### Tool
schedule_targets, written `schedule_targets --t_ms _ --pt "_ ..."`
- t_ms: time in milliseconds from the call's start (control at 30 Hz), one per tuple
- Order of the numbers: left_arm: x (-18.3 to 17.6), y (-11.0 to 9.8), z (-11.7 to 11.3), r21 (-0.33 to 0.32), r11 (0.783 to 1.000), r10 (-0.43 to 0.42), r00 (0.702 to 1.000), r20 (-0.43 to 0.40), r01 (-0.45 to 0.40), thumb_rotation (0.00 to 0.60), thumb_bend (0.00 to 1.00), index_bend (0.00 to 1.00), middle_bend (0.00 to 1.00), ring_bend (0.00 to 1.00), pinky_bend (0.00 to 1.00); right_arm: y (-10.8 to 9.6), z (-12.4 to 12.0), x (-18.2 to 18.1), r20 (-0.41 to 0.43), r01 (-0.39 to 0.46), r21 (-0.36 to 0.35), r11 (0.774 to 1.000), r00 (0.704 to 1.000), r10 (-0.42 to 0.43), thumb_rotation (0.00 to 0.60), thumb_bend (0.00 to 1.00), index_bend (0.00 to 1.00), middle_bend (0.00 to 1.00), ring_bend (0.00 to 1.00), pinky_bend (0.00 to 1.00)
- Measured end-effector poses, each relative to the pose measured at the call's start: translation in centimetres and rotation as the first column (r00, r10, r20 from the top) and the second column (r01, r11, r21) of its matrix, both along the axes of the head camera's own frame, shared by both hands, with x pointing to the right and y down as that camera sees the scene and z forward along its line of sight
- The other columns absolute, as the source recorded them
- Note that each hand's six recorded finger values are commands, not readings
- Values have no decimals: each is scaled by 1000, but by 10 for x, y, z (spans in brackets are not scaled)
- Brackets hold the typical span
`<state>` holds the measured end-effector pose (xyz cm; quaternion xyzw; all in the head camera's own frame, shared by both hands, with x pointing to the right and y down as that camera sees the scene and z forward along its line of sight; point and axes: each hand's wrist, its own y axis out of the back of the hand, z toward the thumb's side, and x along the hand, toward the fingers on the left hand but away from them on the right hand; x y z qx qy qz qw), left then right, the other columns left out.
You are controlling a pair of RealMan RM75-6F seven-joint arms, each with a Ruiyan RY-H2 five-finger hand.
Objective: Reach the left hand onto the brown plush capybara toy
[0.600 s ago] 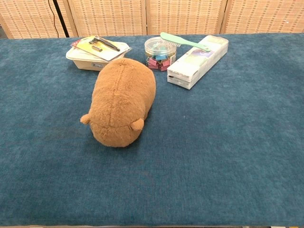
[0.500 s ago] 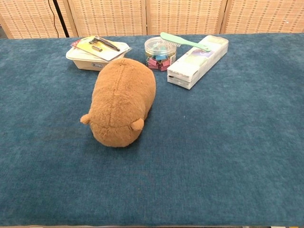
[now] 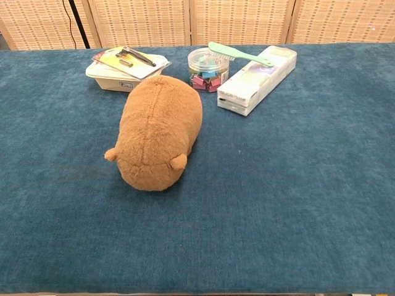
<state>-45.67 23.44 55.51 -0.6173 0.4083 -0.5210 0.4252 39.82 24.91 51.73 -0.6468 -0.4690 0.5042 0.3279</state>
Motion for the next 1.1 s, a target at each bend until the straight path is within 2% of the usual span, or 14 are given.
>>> schedule_targets --t_ms 33,167,267,333,400,567,700,867,1000,1100 --pt "3 -4 0 8 1000 12 1000 -13 -12 588 0 0 0 0 0 0 0 1 0 -2 1 1000 1000 2 600 0 0 0 0 0" --pt "14 -16 2 14 1000 23 996 -89 -21 379 0 0 0 0 0 -1 -3 3 2 -15 6 1000 1000 15 600 0 0 0 0 0" --pt "25 -25 2 3 1000 22 981 -190 -21 281 0 0 0 0 0 -2 -5 5 2 -27 17 999 1000 27 600 0 0 0 0 0" --pt "30 -30 1 0 1000 18 968 -251 -18 267 0 0 0 0 0 -2 -6 6 5 -33 19 999 999 33 600 0 0 0 0 0" --pt "32 -34 1 0 1000 16 962 -274 -16 268 0 0 0 0 0 -3 -6 6 8 -34 20 999 999 34 600 0 0 0 0 0" --pt "49 -47 -4 21 999 44 971 -237 -40 263 0 0 0 0 0 -3 -6 6 9 -30 17 999 1000 30 600 0 0 0 0 0" --pt "73 -62 -12 45 997 79 964 -253 -69 218 0 0 0 0 0 -3 -4 6 8 -27 13 1000 1000 27 600 0 0 0 0 0" --pt "114 -84 -17 67 985 170 944 -282 -157 161 0 0 0 0 0 -3 -3 5 4 -27 8 1000 1000 27 600 0 0 0 0 0" --pt "157 -95 -14 58 968 252 915 -316 -246 103 0 0 0 0 0 -4 -1 6 1 -31 2 1000 1000 31 600 0 0 0 0 0" --pt "187 -100 -7 42 958 280 897 -343 -283 86 0 0 0 0 0 -4 0 7 5 -34 -4 999 999 34 600 0 0 0 0 0"
